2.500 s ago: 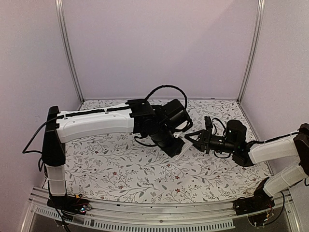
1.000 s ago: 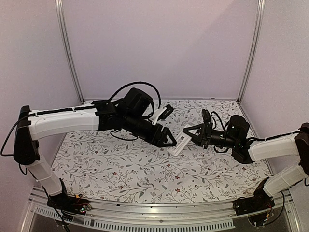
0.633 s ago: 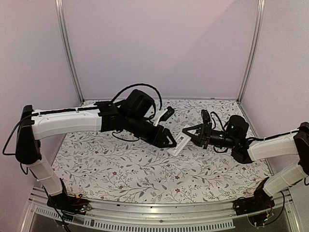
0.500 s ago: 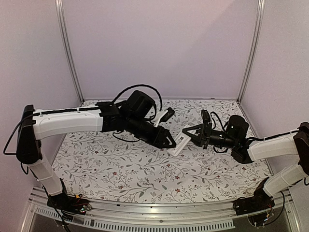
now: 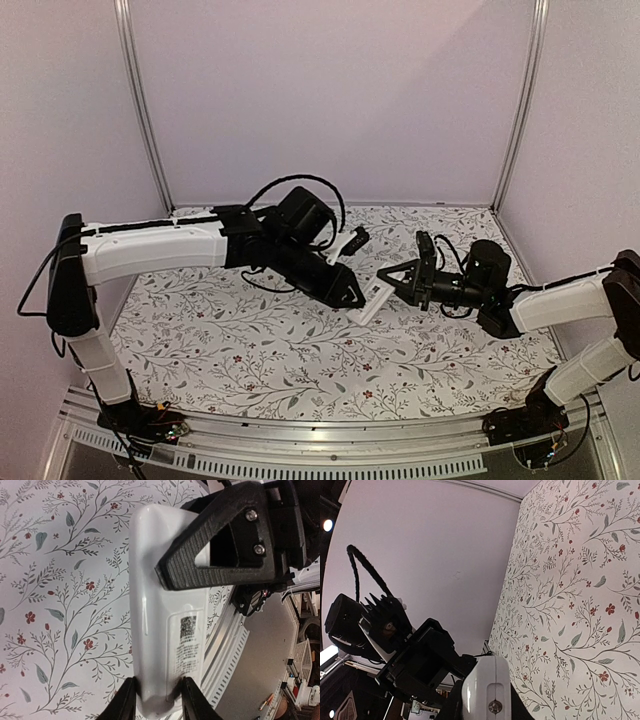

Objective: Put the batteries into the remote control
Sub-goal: Press the battery cover on the remote control.

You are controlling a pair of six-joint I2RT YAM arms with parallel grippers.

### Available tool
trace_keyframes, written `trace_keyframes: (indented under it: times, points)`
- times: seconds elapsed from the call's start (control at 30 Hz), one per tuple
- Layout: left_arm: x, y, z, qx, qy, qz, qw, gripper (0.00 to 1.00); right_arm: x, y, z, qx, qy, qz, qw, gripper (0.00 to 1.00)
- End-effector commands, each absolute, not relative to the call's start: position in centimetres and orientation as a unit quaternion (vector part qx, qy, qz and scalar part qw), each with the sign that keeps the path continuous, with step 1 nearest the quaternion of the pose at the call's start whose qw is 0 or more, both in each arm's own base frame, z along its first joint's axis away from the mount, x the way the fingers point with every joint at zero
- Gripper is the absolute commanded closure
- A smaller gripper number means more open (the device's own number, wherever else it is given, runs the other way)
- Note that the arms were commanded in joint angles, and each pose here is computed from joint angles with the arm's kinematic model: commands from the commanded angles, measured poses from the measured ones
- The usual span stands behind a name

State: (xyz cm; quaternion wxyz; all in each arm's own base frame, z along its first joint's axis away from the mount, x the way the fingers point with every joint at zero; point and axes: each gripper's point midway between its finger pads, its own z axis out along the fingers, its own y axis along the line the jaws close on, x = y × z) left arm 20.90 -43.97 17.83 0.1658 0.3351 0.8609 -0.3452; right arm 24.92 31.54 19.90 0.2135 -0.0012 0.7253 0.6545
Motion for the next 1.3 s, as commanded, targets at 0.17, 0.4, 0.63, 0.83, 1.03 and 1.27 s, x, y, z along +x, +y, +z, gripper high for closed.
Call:
trace_keyframes:
  times: [0.17,0.4,0.63,0.83,1.03,1.27]
  points:
    - [19.4,-42.3,13.0,0.367,0.882,-0.267,0.129,0.68,24.4,31.8,25.1,-0.034,0.667,0.704,0.241,1.00]
    - [18.1,-41.7,12.1,0.392,0.879,-0.245,0.121,0.69,24.5,31.5,25.2,-0.033,0.669,0.702,0.244,1.00]
    - [17.3,-41.2,11.8,0.412,0.874,-0.230,0.118,0.68,24.7,31.3,25.2,-0.030,0.670,0.700,0.246,1.00]
    - [16.7,-41.1,11.8,0.437,0.865,-0.213,0.125,0.65,24.8,31.3,25.2,-0.029,0.670,0.700,0.246,1.00]
    - [16.8,-40.5,11.6,0.450,0.864,-0.183,0.128,0.62,24.8,31.2,25.1,-0.029,0.673,0.699,0.242,1.00]
    - [19.9,-40.1,16.1,0.401,0.867,-0.220,0.199,0.45,24.8,31.1,22.7,-0.030,0.716,0.657,0.235,1.00]
